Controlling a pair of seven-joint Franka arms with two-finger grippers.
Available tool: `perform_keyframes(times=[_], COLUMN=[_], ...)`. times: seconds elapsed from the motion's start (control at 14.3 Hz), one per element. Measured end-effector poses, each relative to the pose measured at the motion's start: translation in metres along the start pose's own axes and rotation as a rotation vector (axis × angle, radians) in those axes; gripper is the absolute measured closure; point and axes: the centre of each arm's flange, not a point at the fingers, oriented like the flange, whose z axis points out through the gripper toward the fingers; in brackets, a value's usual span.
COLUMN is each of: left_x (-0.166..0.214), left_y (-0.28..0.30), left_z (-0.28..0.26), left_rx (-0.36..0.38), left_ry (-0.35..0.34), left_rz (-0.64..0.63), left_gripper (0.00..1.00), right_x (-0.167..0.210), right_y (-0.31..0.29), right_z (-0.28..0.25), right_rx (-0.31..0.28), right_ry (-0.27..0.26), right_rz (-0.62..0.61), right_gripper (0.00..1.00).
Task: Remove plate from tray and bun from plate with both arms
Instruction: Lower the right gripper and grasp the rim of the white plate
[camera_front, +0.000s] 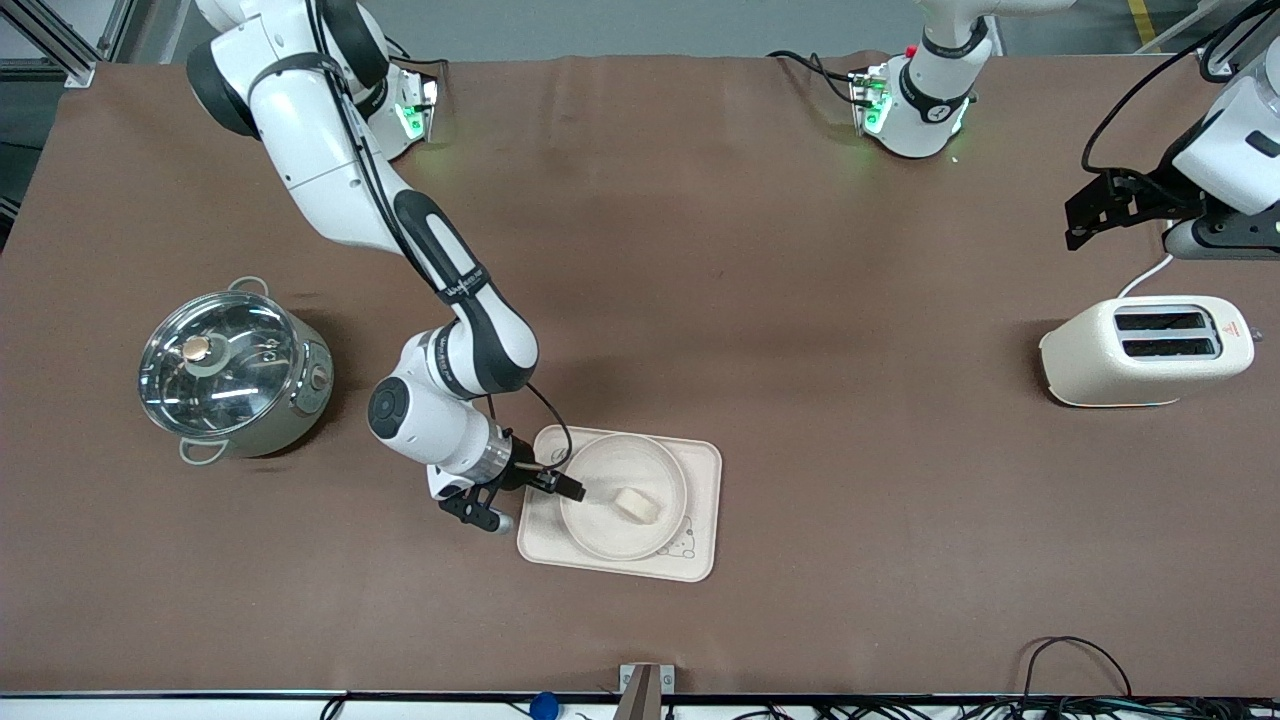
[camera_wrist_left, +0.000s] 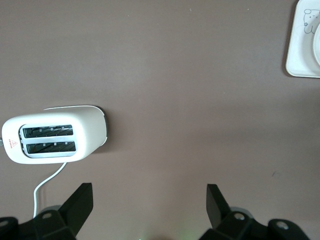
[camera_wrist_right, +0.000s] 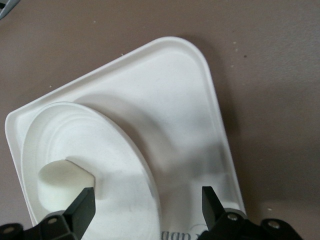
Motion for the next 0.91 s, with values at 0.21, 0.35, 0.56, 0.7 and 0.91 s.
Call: perform_keyframes(times=[0.21,0.35,0.56,0.7,0.91], left_x=[0.000,-0.001,-0.001,-0.001,-0.001], left_y=[0.000,0.000,0.000,0.000,0.000], left_z=[0.000,0.001,0.001,0.001,0.001], left_rx=[0.000,0.000,0.001,0.001,0.001], left_ry=[-0.002,-0.008,-0.011,-0.011,-0.012], left_rz=[0.000,0.000,0.000,0.000,0.000], left_gripper=[0.00,0.00,0.00,0.00,0.00], right_x=[0.000,-0.002,-0.005,0.002,0.008], right_y=[-0.002,0.000,0.003,0.004,0.002], right_z=[0.001,0.008,0.017,0.012,-0.007], right_rx=[0.005,0.008,0.002,0.003,0.012], right_ry=[0.009,0.029,0.033,0.048,0.056], right_rz=[-0.003,-0.005,-0.019,-0.086,-0.152], right_gripper=[0.13,0.37,0.71,0.89,0.94])
